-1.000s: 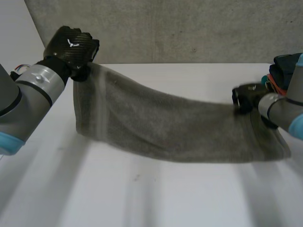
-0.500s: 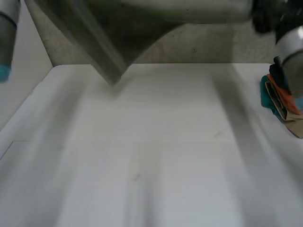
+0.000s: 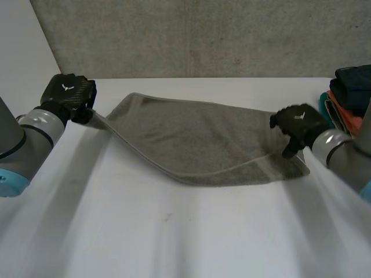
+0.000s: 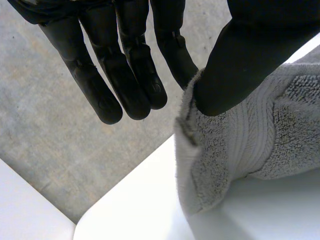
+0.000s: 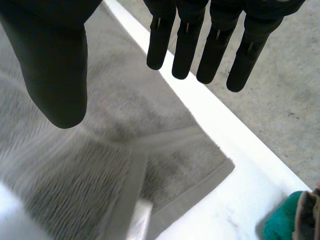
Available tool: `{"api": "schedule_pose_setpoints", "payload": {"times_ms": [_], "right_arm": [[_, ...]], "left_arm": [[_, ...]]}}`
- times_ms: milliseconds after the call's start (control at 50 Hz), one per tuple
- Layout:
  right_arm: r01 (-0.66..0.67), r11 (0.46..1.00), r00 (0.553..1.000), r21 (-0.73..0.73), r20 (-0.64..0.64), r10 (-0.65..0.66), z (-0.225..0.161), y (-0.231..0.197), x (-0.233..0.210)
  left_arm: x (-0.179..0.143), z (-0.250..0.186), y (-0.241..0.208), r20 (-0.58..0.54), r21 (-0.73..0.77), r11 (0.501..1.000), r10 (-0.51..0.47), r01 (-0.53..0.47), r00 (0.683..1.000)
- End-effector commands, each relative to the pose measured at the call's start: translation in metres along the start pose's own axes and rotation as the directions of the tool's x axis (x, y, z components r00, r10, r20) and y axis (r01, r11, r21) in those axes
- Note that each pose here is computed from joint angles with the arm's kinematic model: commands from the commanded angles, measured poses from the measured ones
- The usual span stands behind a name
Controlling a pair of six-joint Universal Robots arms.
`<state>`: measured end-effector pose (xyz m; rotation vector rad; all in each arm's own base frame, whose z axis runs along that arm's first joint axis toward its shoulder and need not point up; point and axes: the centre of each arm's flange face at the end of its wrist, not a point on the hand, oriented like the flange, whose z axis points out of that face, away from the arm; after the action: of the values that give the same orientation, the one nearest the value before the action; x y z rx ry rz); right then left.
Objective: Fold the laundry.
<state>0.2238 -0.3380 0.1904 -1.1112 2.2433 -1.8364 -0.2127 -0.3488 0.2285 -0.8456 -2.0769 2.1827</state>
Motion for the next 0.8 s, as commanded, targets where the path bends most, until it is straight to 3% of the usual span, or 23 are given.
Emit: {"api": "schedule_pose_setpoints", "payload": {"times_ms": [20, 340, 580, 800], "right_arm": [[-0.069, 0.992, 0.995, -0.107, 0.063, 0.076, 0.006, -0.028, 0.017], [0.031, 0.947, 0.992, -0.321, 0.122, 0.009, 0.049, 0.016, 0.0], [0.084, 0.933, 0.995, -0.35, 0.084, -0.058, 0.054, 0.026, -0.004], [0.053, 0.938, 0.998, -0.342, 0.052, -0.037, 0.046, 0.016, 0.005]], "left_arm": [[0.002, -0.006, -0.012, -0.01, 0.025, 1.0, 0.001, -0.001, 1.0], [0.001, -0.005, -0.017, -0.003, 0.042, 0.999, 0.005, -0.005, 1.0], [0.0, -0.005, -0.016, -0.001, 0.036, 0.999, 0.01, -0.01, 1.0], [0.001, -0.011, -0.013, -0.012, -0.008, 0.999, 0.038, -0.038, 0.999]]}}
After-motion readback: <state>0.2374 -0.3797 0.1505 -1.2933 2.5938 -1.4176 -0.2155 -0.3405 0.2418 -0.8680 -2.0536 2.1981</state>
